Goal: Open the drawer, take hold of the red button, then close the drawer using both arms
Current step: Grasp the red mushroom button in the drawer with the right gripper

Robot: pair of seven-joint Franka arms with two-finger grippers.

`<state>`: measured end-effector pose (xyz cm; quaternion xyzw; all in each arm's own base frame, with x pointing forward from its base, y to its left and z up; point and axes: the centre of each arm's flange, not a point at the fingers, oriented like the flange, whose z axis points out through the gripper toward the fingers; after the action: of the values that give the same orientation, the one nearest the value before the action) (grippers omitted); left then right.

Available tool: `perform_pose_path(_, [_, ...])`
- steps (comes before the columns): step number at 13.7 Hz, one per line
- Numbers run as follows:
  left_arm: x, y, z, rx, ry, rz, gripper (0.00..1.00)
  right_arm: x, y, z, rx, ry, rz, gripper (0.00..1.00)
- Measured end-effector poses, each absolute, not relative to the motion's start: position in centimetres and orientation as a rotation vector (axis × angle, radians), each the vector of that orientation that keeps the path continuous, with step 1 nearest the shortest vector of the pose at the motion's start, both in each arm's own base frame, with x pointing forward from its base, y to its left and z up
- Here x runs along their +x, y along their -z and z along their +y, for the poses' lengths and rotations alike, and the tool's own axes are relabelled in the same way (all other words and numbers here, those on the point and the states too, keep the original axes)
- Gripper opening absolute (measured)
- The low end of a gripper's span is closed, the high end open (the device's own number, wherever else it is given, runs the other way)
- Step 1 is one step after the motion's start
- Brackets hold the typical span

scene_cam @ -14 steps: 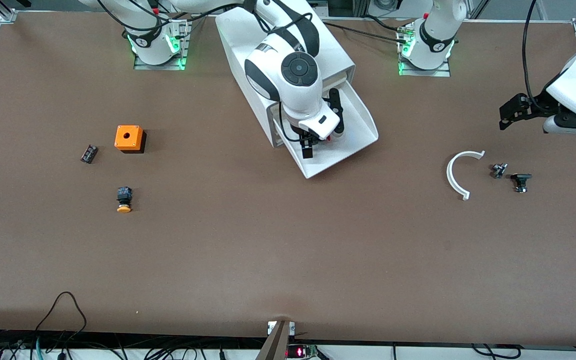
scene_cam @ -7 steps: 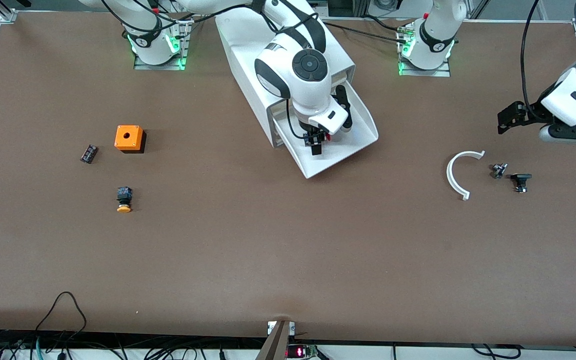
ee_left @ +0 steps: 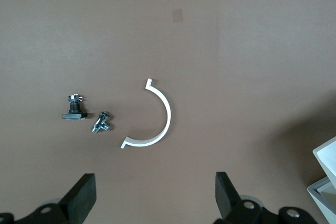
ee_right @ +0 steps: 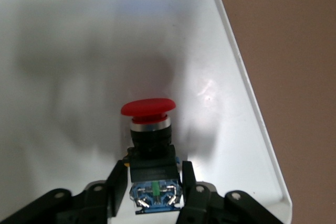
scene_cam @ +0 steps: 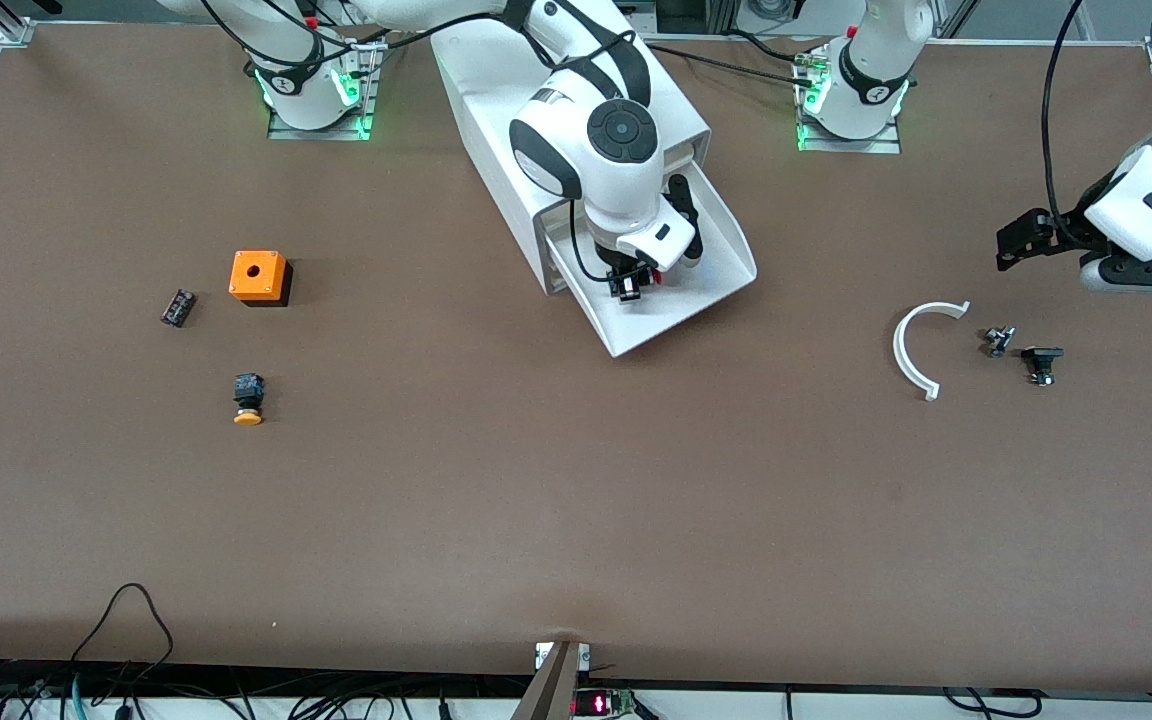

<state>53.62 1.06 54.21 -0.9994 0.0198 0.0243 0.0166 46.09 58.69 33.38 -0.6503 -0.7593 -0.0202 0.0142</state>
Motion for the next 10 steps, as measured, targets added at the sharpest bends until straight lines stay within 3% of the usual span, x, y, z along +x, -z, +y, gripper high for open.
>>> perform_pose_path(7, [54.0,-53.1,0.8,-3.108,-0.112,-0.013,1.0,47.2,-36.0,58.6,-2.107,0.138,-2.302,0.41])
perform_pose_path(10, [54.5,-51.7,-1.1,-3.106,-0.148,-0.053,1.0,51.7,-41.6,55.0,-2.359,0.277,-2.066,0.41])
